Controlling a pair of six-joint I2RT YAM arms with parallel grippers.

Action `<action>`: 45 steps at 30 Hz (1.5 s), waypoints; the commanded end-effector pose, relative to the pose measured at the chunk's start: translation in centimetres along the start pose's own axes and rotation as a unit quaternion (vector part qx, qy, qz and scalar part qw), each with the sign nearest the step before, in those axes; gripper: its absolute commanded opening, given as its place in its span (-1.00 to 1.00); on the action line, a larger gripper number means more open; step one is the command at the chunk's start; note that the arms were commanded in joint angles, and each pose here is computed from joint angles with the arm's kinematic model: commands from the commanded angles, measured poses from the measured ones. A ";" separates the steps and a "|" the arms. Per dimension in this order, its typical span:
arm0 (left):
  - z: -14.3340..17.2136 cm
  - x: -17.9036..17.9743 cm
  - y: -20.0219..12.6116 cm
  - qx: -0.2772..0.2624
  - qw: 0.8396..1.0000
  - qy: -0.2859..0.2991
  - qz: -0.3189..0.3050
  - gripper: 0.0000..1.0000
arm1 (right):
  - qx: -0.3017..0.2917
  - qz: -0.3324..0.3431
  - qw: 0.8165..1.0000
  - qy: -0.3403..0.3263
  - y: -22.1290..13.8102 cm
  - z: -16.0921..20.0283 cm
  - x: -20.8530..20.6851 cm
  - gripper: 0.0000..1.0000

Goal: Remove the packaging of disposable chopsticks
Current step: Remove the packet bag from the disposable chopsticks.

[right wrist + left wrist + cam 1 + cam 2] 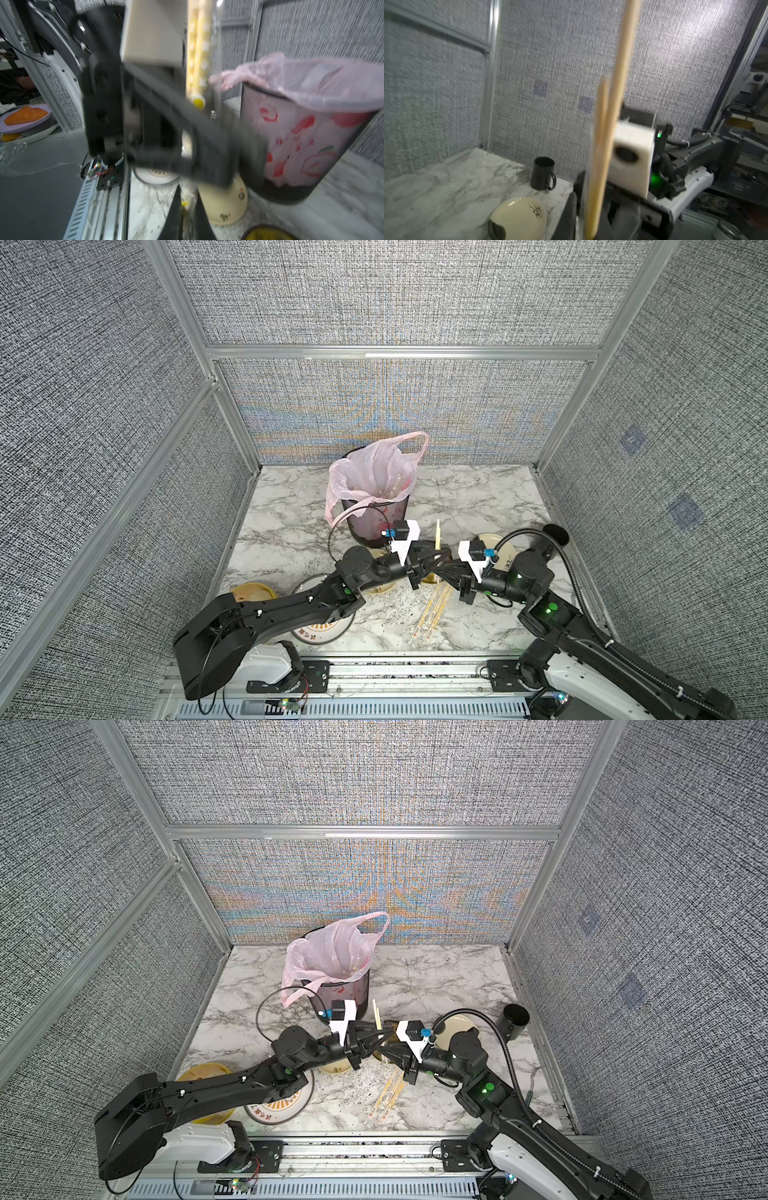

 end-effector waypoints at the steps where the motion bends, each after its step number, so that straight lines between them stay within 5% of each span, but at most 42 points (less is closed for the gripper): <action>1: 6.4 1.9 -0.7 0.113 0.992 -0.055 -0.030 -0.81 | -0.105 -0.015 0.992 -0.074 -0.6 -5.0 0.8 -1.00; 9: 5.5 1.6 -1.5 0.103 0.993 -0.040 -0.040 -0.81 | -0.095 -0.019 0.993 -0.066 -0.5 -4.3 0.9 -1.00; 20: -0.3 -0.1 -0.1 0.067 0.997 0.014 -0.023 -0.10 | -0.038 -0.016 0.998 -0.037 0.3 0.6 0.4 -1.00; 25: -2.7 -0.5 -0.7 0.039 0.998 0.041 -0.037 0.03 | -0.041 -0.013 0.998 -0.043 0.4 0.4 0.3 -1.00; 39: -5.8 -2.7 -2.4 -0.026 0.996 0.087 -0.007 -0.02 | -0.031 -0.008 0.999 -0.039 0.8 0.7 -0.1 -1.00; 43: -6.3 -2.9 -2.5 -0.040 0.995 0.090 -0.006 -0.21 | -0.027 -0.010 0.999 -0.036 1.0 0.9 -0.2 -1.00; 45: -6.0 -2.6 -2.3 -0.033 0.996 0.086 -0.010 -0.54 | -0.027 -0.010 0.999 -0.036 1.0 0.8 -0.2 -1.00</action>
Point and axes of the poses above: each gripper's point midway between its finger pads, its own y axis out along the fingers, its own x axis along the line the jaws close on, z = x × y, the point moved 3 cm from there along -y, back along the fingers, and after that the axes turned 4 degrees about -y, right-handed, at the moved point
